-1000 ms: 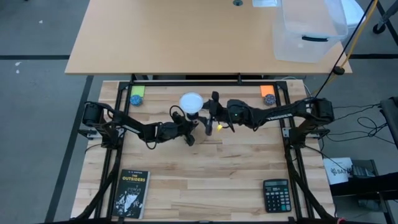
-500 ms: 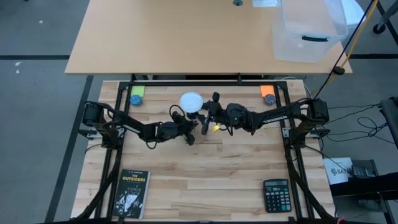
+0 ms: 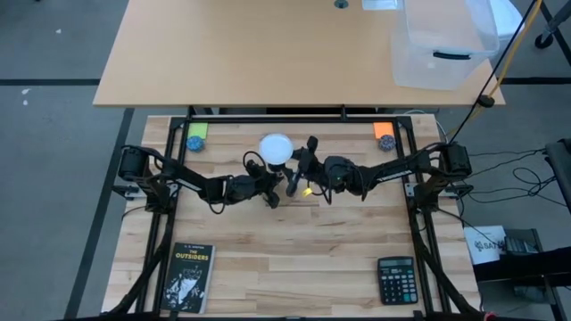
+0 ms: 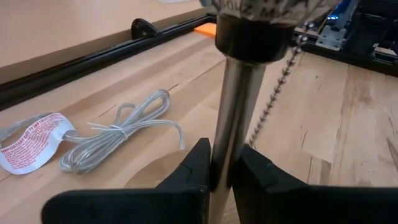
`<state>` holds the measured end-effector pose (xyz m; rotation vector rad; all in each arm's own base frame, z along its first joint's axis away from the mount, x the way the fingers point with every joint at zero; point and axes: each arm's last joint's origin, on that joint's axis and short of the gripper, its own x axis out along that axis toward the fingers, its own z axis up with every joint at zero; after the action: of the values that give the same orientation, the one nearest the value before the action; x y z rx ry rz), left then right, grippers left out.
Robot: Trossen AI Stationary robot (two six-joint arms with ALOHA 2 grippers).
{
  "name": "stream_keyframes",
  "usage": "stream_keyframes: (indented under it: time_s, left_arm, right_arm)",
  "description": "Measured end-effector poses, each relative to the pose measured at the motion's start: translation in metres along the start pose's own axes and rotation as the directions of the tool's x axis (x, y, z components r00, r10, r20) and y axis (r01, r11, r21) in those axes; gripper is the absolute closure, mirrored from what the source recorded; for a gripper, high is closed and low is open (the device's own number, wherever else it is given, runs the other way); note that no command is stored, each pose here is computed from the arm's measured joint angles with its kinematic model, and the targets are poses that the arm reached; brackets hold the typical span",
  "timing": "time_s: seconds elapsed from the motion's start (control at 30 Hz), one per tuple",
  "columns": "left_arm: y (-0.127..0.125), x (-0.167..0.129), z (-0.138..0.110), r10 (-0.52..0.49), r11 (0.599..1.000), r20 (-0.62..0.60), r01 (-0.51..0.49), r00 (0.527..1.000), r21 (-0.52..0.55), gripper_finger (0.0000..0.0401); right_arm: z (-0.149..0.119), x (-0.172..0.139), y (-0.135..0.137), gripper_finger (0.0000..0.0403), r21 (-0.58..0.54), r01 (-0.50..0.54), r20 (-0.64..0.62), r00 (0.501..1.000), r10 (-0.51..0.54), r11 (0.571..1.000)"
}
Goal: Screw lightbulb
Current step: Insert the lightbulb on the lamp
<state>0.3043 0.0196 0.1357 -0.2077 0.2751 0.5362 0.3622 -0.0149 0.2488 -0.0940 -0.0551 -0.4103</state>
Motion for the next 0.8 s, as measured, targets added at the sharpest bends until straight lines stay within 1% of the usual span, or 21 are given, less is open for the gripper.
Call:
stream_keyframes:
  time_s: [0.1,0.23,0.4,0.5,0.63,0.7,0.8]
  left_arm:
    - [0.000,0.000,0.000,0.008,1.000,0.004,-0.008,1.000,-0.008,0.0363]
    - [0.000,0.000,0.000,0.015,1.000,0.009,-0.014,1.000,-0.015,0.0363]
    - [0.000,0.000,0.000,0.014,1.000,0.008,-0.014,1.000,-0.014,0.0363]
    - [0.000,0.000,0.000,-0.012,1.000,0.000,0.012,1.000,-0.011,0.0363]
    - [-0.002,0.000,0.000,-0.059,0.998,-0.009,0.059,0.998,-0.006,0.0359]
    - [-0.004,-0.001,0.001,-0.098,0.995,-0.004,0.098,0.995,-0.020,0.0343]
    - [-0.008,-0.002,0.002,-0.132,0.991,0.007,0.132,0.991,-0.033,0.0305]
  right_arm:
    - [0.001,0.000,0.000,0.0208,-0.040,0.002,0.005,1.000,-0.002,0.999]
    - [0.002,-0.001,0.001,0.0174,-0.063,-0.007,0.007,1.000,0.008,0.998]
    - [0.014,-0.011,0.003,0.0144,-0.104,-0.035,-0.026,0.999,0.033,0.994]
    - [0.021,-0.020,0.001,0.0141,-0.152,-0.066,-0.098,0.994,0.051,0.986]
    - [0.030,-0.032,-0.005,0.0149,-0.216,-0.096,-0.183,0.982,0.057,0.972]
    - [0.035,-0.039,-0.007,0.0152,-0.253,-0.114,-0.208,0.976,0.060,0.961]
    - [0.041,-0.047,-0.009,0.0156,-0.304,-0.136,-0.228,0.971,0.067,0.943]
